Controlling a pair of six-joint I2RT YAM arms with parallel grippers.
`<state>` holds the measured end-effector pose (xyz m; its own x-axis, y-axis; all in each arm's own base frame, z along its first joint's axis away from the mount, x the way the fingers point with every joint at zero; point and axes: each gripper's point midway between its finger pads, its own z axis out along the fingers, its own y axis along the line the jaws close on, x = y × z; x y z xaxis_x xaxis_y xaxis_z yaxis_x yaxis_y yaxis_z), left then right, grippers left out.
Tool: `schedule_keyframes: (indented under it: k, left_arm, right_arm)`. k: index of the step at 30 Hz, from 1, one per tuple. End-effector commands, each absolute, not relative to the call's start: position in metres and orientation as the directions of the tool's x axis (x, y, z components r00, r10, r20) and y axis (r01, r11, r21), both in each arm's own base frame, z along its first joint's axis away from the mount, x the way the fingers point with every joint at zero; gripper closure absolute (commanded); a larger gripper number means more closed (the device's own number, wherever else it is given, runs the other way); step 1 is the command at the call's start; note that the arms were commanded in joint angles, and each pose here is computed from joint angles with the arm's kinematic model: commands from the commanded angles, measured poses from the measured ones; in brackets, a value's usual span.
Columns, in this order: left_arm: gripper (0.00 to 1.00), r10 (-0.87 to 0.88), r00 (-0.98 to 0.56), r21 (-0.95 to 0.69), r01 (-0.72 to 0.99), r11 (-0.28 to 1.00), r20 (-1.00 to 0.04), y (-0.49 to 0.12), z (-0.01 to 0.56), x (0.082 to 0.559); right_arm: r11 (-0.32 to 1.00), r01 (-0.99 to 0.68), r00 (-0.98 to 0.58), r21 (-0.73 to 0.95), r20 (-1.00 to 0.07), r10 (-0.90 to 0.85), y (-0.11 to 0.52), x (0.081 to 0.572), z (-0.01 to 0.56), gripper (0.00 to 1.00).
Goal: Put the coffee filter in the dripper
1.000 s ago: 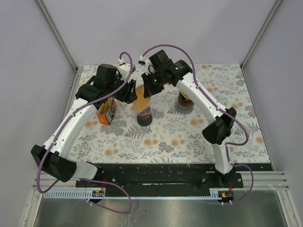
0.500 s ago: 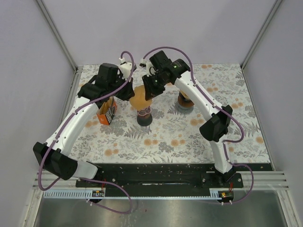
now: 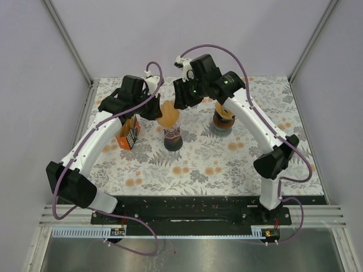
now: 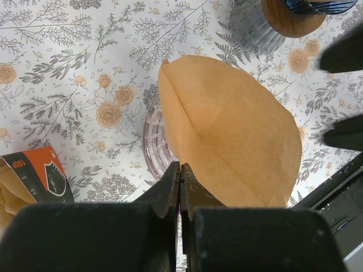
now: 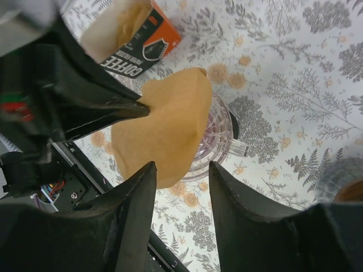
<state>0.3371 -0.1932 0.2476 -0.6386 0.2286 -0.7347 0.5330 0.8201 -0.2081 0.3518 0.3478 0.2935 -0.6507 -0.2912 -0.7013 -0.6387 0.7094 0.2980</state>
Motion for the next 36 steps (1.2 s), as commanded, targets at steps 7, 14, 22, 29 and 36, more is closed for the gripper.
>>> schedule_keyframes:
  k: [7,14,22,29,36]
  left_arm:
    - [1.00,0.203,-0.624,-0.231,0.542,0.808,-0.754,-0.198,0.256,0.345]
    - [1.00,0.201,-0.623,-0.232,0.543,0.807,-0.756,-0.198,0.256,0.345]
    - [0.87,0.191,-0.615,-0.232,0.540,0.809,-0.765,-0.194,0.261,0.346]
    - [0.59,0.167,-0.581,-0.226,0.543,0.809,-0.796,-0.188,0.280,0.348]
    - [0.33,0.104,-0.538,-0.228,0.515,0.826,-0.836,-0.166,0.308,0.349]
  right_arm:
    - [0.605,-0.726,-0.534,0.328,-0.823,-0.194,0.378,0.339,0.332,0.92]
    - [0.681,-0.667,-0.623,0.303,-0.727,-0.288,0.387,0.352,0.281,1.00]
    - [0.743,-0.615,-0.680,0.264,-0.655,-0.330,0.383,0.359,0.244,1.00]
    - [0.761,-0.622,-0.676,0.184,-0.616,-0.404,0.390,0.357,0.223,1.00]
    - [0.770,-0.629,-0.668,0.106,-0.581,-0.465,0.392,0.353,0.208,1.00]
